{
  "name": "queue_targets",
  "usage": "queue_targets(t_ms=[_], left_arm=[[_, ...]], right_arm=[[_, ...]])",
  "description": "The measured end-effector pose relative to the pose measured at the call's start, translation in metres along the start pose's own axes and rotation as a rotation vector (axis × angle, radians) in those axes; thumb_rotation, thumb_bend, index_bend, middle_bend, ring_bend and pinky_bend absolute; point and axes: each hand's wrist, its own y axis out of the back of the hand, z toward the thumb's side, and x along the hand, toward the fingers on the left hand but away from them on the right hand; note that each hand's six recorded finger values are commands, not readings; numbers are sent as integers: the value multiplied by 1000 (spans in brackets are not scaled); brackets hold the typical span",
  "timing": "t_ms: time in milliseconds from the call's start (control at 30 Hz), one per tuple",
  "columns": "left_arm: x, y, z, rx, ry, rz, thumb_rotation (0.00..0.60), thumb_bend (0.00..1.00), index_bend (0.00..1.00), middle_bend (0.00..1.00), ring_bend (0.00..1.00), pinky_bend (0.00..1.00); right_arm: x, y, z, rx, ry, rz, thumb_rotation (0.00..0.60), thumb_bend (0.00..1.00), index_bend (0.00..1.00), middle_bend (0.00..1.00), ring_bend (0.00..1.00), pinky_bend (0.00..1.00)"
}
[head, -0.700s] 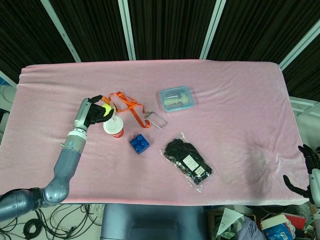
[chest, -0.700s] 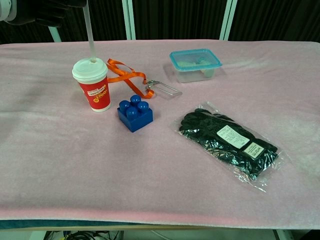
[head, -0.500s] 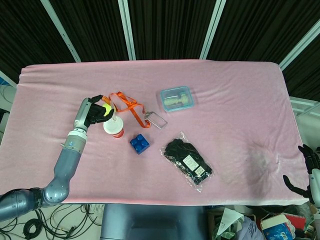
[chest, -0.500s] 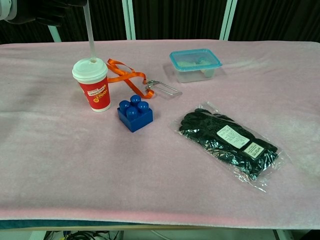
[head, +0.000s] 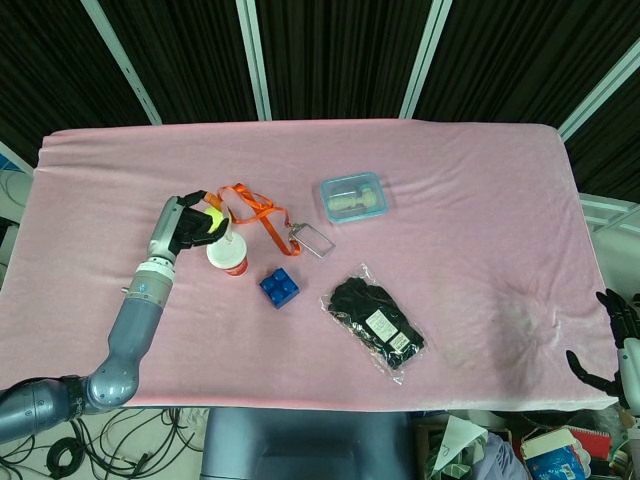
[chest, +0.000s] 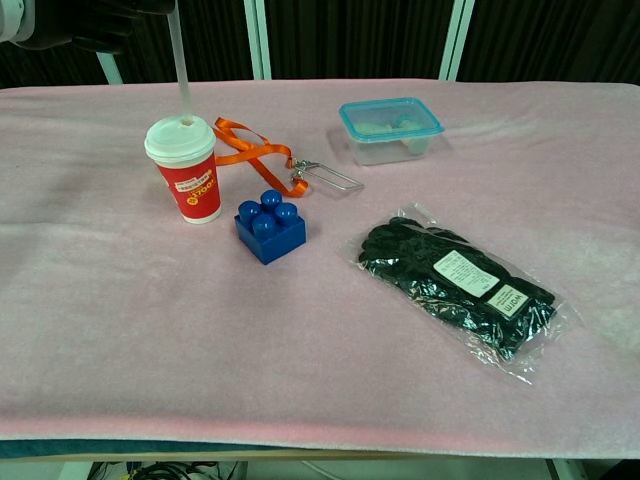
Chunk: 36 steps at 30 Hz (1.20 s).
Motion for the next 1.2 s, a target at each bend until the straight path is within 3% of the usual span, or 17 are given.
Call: queue_targets(t_ms=[1033,1200], left_arm=[[1,0,-4,3,5,5,600,373,541,1000,1000,1000],[2,0,-6,5,7,7,600,270,503,1000,1000,1000]], right_arm=[[0,0,0,-3,-1,-2,600,252,0,0,0,191],[0,0,0,-5,-3,-2,600,252,0,0,0,191]])
